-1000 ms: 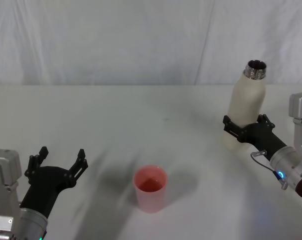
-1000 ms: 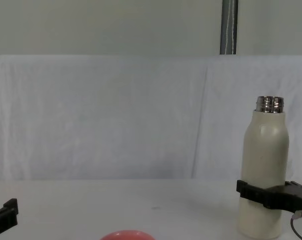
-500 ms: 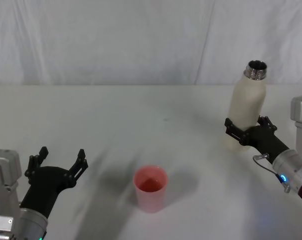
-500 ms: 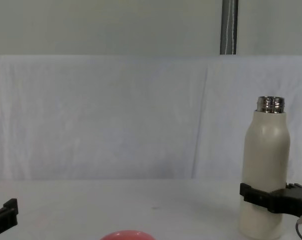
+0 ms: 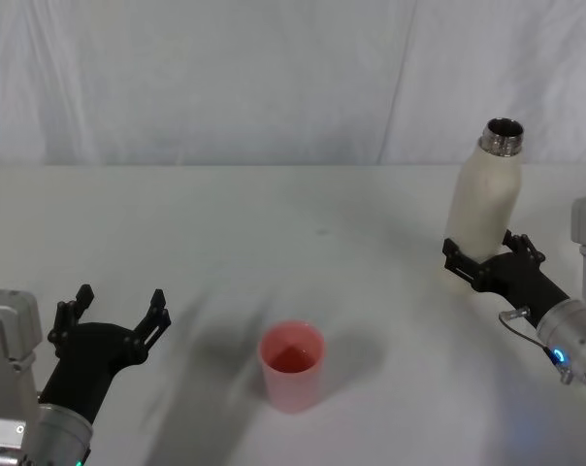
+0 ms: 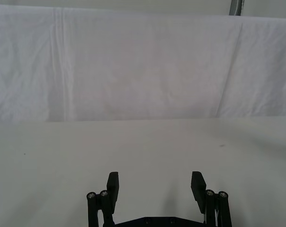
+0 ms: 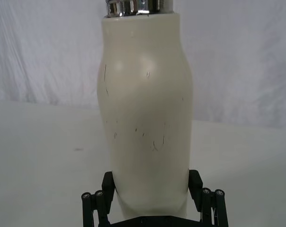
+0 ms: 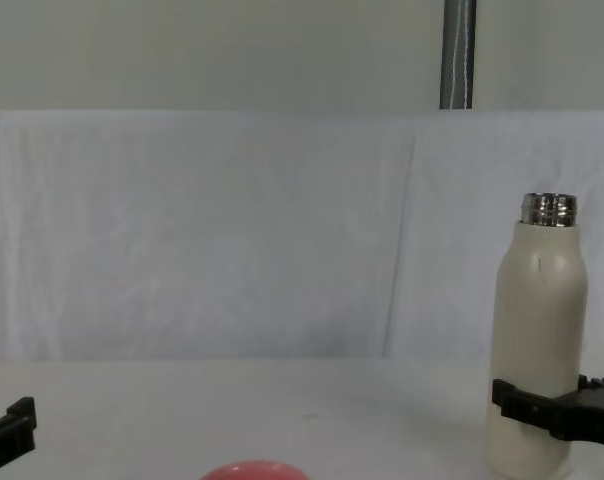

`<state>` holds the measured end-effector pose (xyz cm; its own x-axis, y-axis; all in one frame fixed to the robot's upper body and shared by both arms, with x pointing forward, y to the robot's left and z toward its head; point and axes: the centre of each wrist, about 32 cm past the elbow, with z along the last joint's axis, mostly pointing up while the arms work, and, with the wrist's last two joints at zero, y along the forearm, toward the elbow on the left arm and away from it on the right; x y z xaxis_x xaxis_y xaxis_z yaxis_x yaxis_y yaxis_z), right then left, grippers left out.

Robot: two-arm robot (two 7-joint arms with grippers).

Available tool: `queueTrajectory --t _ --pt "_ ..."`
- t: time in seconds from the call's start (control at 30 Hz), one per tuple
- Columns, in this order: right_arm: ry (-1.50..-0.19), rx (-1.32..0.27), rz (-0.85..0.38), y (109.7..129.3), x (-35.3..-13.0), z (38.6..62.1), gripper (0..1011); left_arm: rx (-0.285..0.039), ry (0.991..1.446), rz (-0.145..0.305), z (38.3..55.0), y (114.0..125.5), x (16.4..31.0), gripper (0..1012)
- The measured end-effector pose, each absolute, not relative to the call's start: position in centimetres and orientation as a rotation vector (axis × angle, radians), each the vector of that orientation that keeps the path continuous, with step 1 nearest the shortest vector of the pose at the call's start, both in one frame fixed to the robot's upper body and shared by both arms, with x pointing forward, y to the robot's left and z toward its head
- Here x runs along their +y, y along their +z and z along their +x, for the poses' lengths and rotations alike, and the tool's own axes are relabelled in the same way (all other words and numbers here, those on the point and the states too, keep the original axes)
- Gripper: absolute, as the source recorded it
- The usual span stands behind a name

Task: Grasp the thermos with one hand and pour water into the cup lid.

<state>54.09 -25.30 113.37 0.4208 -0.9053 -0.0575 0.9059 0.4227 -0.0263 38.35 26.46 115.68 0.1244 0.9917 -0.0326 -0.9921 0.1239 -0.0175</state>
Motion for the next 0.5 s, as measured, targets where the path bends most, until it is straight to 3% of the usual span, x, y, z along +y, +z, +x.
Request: queueTrajectory --t 0.5 --pt "-1.142 0.054 -0.001 113.3 -25.8 52.7 1000 0.014 1.446 -0.038 38.4 115.7 26.5 1001"
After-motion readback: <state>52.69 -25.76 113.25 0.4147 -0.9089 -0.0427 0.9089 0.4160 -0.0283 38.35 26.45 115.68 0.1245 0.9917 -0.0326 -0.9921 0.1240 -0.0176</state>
